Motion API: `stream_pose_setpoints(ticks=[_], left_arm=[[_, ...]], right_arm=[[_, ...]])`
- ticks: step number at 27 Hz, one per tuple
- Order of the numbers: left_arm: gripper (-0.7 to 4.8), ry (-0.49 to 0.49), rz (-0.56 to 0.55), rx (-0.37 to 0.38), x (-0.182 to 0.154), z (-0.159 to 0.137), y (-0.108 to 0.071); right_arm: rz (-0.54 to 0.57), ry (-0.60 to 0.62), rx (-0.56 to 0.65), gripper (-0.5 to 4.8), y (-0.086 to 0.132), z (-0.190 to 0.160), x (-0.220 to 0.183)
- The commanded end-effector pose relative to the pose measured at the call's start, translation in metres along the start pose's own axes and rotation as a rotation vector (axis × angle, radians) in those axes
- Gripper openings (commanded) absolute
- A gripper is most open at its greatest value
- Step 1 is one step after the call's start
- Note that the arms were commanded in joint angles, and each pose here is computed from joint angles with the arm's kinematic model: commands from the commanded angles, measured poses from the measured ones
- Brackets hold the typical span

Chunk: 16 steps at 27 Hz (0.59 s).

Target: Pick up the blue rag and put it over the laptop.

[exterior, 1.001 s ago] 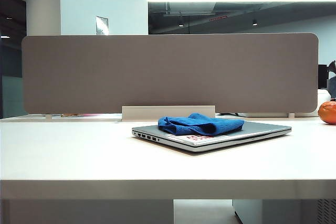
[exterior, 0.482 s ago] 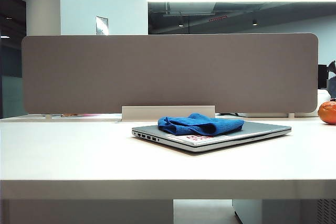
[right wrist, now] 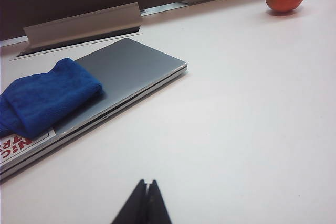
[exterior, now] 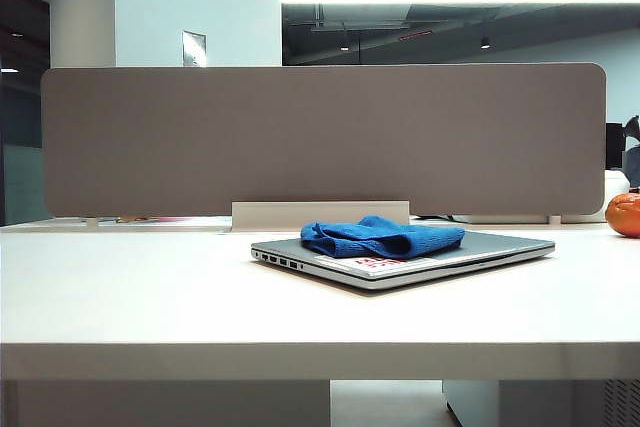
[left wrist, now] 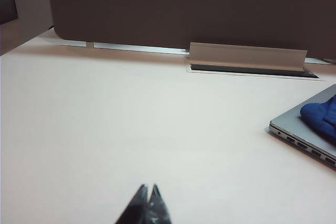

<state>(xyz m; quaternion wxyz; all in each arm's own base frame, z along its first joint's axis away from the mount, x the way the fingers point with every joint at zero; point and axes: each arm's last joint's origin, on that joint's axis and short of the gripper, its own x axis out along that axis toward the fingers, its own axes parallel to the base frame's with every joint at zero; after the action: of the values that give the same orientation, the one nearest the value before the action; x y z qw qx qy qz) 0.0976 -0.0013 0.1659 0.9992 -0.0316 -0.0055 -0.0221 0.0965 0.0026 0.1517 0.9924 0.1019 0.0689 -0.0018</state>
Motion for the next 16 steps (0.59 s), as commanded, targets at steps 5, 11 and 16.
stream_pose_setpoints(ticks=[5,11,16], left_arm=[[-0.05,-0.012,-0.005,0.002,-0.0001,0.0019,-0.0001],[-0.05,-0.012,-0.005,0.002,-0.0001,0.0019,-0.0001],[-0.05,-0.012,-0.005,0.002,-0.0001,0.0019,-0.0001]], right_arm=[[0.002,-0.009,-0.003,0.00,0.0000,0.0000,0.0002],[-0.019,-0.016,-0.066,0.00,-0.0005,0.0003,0.0002],[-0.089,-0.026,-0.158,0.00,-0.0026,0.0006,0.0002]])
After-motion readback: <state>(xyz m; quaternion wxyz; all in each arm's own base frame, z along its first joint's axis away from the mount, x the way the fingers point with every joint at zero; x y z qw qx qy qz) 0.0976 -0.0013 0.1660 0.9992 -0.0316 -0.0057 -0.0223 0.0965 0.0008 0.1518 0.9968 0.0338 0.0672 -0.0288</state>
